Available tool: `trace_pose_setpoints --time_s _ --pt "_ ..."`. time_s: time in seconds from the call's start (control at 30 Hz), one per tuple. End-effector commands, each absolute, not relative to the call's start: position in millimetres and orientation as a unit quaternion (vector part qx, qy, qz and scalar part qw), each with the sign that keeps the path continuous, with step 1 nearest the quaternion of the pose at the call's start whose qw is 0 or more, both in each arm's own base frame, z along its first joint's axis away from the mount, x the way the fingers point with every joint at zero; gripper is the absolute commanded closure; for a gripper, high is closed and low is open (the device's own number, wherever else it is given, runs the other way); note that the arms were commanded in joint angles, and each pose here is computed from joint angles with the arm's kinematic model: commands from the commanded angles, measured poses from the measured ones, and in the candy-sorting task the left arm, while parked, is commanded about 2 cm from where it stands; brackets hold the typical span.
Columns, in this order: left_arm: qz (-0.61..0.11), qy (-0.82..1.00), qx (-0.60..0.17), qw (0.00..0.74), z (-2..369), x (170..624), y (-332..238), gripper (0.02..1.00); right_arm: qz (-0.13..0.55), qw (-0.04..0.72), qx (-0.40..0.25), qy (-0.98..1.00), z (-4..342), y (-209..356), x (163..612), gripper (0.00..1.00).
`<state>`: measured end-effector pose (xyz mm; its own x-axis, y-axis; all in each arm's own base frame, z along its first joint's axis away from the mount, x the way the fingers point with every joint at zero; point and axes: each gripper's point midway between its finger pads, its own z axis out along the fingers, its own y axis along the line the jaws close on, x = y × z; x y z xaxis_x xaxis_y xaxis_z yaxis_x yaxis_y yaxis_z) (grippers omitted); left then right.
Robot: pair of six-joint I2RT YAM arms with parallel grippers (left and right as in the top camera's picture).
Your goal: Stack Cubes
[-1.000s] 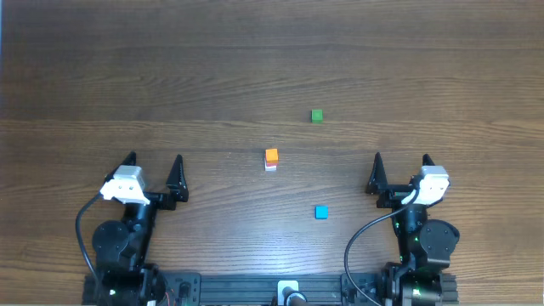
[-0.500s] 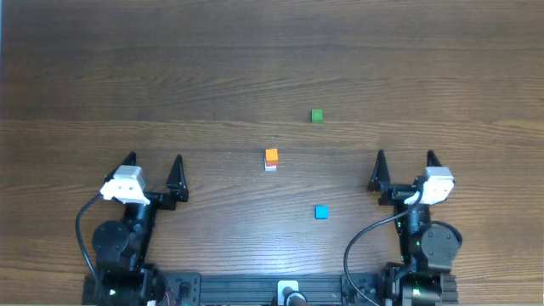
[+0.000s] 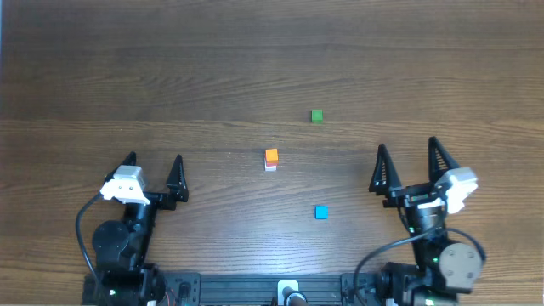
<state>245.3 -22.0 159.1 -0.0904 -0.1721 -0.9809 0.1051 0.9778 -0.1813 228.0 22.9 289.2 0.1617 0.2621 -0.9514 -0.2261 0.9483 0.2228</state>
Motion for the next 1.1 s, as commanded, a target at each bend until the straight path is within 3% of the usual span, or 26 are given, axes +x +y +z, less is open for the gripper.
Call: trace_pose_setpoints --time_s 0.03,0.27,0.47,0.73,1.0,1.1 --pt "-0.094 0.731 -0.023 0.676 158 245 -19 0.020 0.147 0.753 -0.033 0.640 348 33 224 0.009" --pt "-0.094 0.731 -0.023 0.676 158 245 -19 0.020 0.155 0.644 -0.048 0.748 382 40 259 0.009" --pt "-0.094 0.731 -0.023 0.676 158 245 -19 0.020 0.157 0.517 -0.056 0.840 363 61 300 0.007" --pt "-0.094 0.731 -0.023 0.676 158 245 -19 0.023 0.121 0.353 -0.117 0.920 268 132 360 0.009" --pt "-0.094 0.731 -0.023 0.676 158 245 -19 0.020 0.066 0.202 -0.068 0.975 130 156 393 0.009" --pt "-0.094 0.731 -0.023 0.676 158 245 -19 0.020 0.054 0.161 -0.064 0.983 93 157 395 0.009"
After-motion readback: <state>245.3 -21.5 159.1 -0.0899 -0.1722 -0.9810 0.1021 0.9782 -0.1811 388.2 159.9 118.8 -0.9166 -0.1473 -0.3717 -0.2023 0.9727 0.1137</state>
